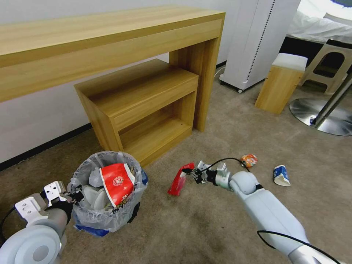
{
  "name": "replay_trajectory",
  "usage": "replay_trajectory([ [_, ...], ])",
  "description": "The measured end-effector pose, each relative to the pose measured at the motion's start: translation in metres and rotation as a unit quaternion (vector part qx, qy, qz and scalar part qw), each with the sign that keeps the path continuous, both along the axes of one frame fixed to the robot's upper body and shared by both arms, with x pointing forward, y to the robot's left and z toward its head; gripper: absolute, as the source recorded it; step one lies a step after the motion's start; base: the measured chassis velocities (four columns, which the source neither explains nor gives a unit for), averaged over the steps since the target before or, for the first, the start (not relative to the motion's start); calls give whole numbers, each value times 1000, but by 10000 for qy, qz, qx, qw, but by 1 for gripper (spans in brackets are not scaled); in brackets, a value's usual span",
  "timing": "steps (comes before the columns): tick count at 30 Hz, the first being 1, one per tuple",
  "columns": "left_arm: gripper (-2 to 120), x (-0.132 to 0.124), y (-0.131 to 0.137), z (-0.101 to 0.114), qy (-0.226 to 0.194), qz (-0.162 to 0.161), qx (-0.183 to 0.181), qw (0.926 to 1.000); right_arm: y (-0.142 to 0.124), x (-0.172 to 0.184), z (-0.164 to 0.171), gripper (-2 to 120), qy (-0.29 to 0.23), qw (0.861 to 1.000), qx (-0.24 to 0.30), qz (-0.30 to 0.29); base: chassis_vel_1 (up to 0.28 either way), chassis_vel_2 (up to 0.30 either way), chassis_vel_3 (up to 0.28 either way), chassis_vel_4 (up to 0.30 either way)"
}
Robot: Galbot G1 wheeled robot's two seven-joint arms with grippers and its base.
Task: Pick up the trash bin and place the garbage on the floor into it.
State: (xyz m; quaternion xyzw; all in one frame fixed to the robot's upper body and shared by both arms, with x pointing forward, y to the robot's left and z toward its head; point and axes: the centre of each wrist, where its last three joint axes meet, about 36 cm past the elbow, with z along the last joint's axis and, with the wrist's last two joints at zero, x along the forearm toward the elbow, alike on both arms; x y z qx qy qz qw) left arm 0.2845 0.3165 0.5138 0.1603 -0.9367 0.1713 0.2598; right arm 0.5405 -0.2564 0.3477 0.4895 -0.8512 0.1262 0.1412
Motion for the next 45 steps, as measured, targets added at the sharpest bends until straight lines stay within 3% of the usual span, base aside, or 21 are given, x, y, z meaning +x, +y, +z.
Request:
replay_trajectory([
  [10, 0, 3, 4, -2, 33, 18, -17, 10000, -3, -3, 81, 0, -600, 9956, 579, 435, 0, 0, 0, 0],
  [14, 0, 5, -1, -10, 124, -28, -17, 9999, 4, 1, 128, 0, -1165, 9752, 1289, 1370, 0, 0, 0, 0],
  [15, 0, 5, -1, -10, 124, -28, -17, 9999, 4, 1, 128, 0, -1165, 9752, 1289, 1370, 0, 0, 0, 0],
  [18, 0, 6, -8, -15, 202, -114, -49, 9997, 18, 6, 148, 0, -1363, 9572, 1745, 1867, 0, 0, 0, 0],
  [22, 0, 4, -14, -17, 249, -193, -81, 9995, 33, 11, 150, 0, -1367, 9453, 2084, 2104, 0, 0, 0, 0],
  [24, 0, -1, -26, -16, 302, -392, -129, 9987, 64, 20, 142, 0, -1264, 9303, 2557, 2308, 0, 0, 0, 0],
  [26, 0, -3, -30, -15, 314, -460, -144, 9983, 75, 22, 138, 0, -1218, 9263, 2677, 2356, 0, 0, 0, 0],
  [29, 0, -10, -45, -12, 324, -664, -194, 9971, 124, 27, 120, 0, -1015, 9109, 3060, 2574, 0, 0, 0, 0],
  [32, 0, -13, -52, -8, 306, -755, -240, 9964, 147, 26, 107, 0, -847, 9073, 3130, 2677, 0, 0, 0, 0],
  [36, 0, -15, -56, -4, 273, -805, -256, 9961, 165, 18, 90, 0, -629, 9052, 3102, 2836, 0, 0, 0, 0],
  [45, 0, -14, -55, -6, 290, -755, -212, 9965, 173, 2, 90, 0, -562, 8927, 3128, 3195, 0, 0, 0, 0],
])
